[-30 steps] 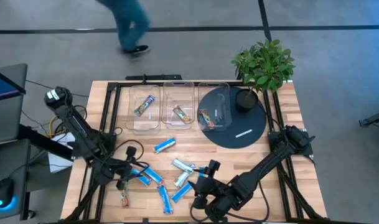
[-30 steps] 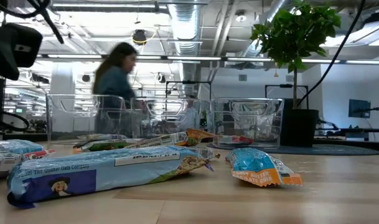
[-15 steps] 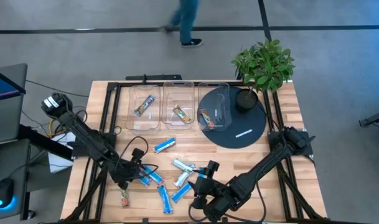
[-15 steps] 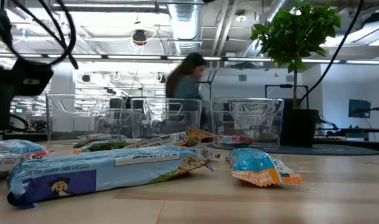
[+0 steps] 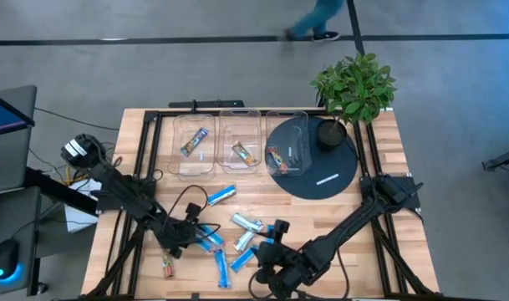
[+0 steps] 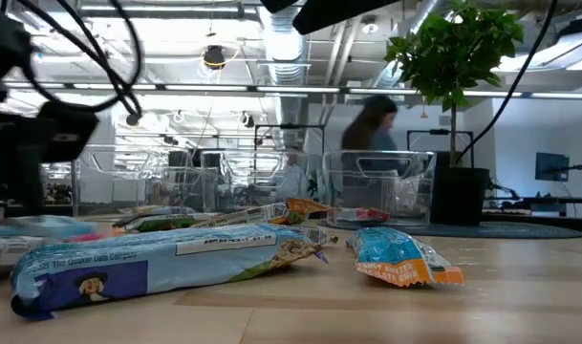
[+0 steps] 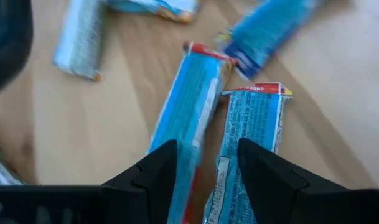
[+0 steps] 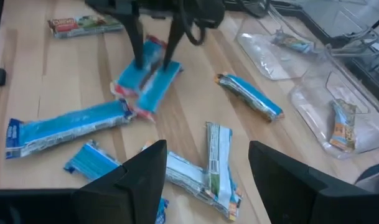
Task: Pick and place Granola Bars by type
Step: Put the orange granola bar into the middle transparent bin
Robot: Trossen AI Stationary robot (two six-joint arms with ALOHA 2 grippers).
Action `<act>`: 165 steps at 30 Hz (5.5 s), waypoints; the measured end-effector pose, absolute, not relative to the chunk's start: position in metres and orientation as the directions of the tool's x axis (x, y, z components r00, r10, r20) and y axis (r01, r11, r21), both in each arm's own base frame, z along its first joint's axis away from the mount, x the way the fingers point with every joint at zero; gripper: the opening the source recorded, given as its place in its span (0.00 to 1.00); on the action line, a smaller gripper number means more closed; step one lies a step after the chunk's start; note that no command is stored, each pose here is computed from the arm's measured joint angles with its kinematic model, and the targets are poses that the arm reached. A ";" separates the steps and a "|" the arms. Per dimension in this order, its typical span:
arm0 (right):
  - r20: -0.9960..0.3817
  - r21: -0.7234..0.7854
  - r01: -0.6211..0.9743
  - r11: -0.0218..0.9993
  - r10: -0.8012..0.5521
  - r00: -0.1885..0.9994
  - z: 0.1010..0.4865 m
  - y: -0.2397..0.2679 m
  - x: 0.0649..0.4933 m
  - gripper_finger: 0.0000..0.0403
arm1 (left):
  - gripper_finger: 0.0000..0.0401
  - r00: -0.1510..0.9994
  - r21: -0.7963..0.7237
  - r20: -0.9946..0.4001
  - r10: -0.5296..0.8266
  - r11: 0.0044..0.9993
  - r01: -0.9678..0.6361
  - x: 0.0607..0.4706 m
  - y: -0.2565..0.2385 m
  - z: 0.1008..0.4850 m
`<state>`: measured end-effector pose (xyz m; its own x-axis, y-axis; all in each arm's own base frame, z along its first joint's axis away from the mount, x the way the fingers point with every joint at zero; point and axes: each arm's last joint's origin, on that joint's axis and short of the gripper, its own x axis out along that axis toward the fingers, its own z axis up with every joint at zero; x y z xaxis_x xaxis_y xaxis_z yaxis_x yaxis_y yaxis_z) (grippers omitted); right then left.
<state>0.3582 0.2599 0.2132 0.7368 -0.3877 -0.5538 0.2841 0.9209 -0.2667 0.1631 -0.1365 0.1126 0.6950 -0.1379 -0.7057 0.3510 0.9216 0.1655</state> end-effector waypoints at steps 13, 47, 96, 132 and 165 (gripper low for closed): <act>-0.548 -0.257 0.288 0.923 -0.384 0.743 0.214 0.259 0.361 0.55 | 0.42 0.820 0.187 -0.572 -0.030 0.968 0.165 0.214 -0.100 0.106; -0.674 -0.079 0.505 0.859 -0.419 0.608 0.186 0.192 0.405 0.55 | 0.42 0.771 0.236 -0.568 0.289 0.954 -0.184 0.187 -0.086 0.128; -0.637 -0.140 0.354 0.925 -0.357 0.683 0.198 0.225 0.397 0.55 | 0.31 0.703 0.112 -0.685 0.191 0.981 -0.158 0.210 -0.061 0.103; -0.639 -0.162 0.306 0.938 -0.336 0.692 0.198 0.237 0.389 0.55 | 0.31 0.841 0.241 -0.295 0.454 0.887 -0.394 0.229 -0.042 0.211; -0.648 -0.188 0.275 0.943 -0.330 0.686 0.197 0.244 0.383 0.55 | 0.40 0.687 0.058 -0.534 0.492 0.833 -0.551 0.297 0.108 0.198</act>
